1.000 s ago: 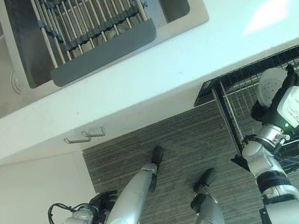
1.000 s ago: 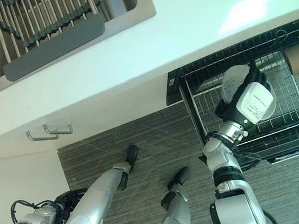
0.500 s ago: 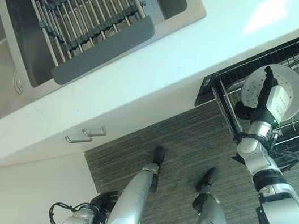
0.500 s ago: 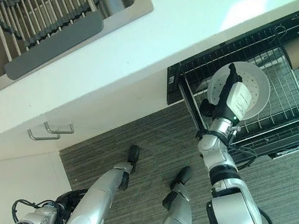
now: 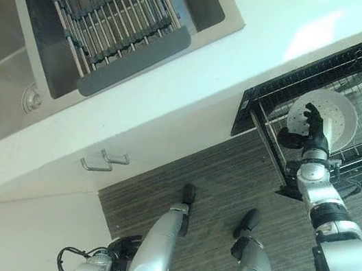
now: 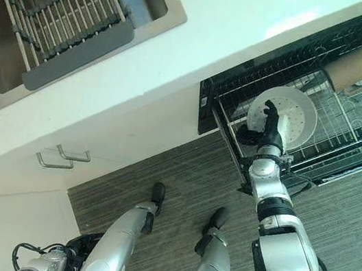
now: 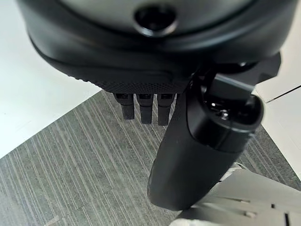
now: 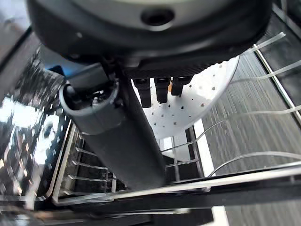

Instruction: Place the dishes in the dishwasher.

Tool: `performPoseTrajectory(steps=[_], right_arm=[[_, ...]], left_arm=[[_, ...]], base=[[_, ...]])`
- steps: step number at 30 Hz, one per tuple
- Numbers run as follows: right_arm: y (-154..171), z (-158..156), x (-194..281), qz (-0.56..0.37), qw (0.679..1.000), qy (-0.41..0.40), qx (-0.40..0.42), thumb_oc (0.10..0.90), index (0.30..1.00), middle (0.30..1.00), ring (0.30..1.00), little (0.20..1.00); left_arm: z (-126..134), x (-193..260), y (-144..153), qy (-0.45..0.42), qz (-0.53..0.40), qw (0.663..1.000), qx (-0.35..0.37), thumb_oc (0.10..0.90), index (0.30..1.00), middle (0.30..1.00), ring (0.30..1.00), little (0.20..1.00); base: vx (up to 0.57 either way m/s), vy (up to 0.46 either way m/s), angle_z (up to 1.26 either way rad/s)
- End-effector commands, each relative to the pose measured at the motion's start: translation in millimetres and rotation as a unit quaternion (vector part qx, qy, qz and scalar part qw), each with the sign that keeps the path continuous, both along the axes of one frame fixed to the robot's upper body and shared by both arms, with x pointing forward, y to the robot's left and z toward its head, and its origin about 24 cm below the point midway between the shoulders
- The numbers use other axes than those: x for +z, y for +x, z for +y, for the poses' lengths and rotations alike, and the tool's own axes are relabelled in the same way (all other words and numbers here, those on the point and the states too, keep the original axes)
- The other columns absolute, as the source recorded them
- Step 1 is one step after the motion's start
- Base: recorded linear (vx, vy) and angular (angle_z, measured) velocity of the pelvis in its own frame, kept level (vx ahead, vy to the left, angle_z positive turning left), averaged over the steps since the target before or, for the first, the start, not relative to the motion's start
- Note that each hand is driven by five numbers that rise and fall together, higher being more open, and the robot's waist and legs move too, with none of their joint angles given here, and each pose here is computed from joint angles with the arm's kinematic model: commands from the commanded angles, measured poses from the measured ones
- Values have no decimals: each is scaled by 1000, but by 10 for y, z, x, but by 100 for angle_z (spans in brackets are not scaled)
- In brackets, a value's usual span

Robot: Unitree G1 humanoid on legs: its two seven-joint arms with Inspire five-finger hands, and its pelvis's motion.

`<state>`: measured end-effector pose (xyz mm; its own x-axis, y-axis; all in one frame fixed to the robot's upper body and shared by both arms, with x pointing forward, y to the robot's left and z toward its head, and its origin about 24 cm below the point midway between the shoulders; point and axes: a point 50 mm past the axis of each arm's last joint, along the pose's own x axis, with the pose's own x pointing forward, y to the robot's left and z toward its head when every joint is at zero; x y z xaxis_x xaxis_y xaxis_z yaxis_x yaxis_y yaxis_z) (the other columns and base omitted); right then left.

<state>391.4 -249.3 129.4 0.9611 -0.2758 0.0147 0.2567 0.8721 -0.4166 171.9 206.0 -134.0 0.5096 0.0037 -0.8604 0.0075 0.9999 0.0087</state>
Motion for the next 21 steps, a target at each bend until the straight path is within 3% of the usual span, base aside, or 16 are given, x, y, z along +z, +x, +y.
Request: performPoseTrajectory(steps=[1,8,16,21], right_arm=[[2,102,61,-31,999,5,36,800,900,900,900,900],[-91,246,196,-132,986,88,55,800,900,900,900,900],[-311,436,289,-241,962,112,56,800,900,900,900,900],[-529,725,337,-309,921,172,161,800,900,900,900,900]], left_arm=[[95,-80,-281,11,30,999,-11,800,900,900,900,900],[77,-140,-393,12,46,999,10,800,900,900,900,900],[116,-188,-515,20,63,997,41,800,900,900,900,900],[116,-239,-643,25,86,995,52,800,900,900,900,900]], base=[[41,5,-3],[8,-7,-5],[8,-28,-9],[11,-41,-9]])
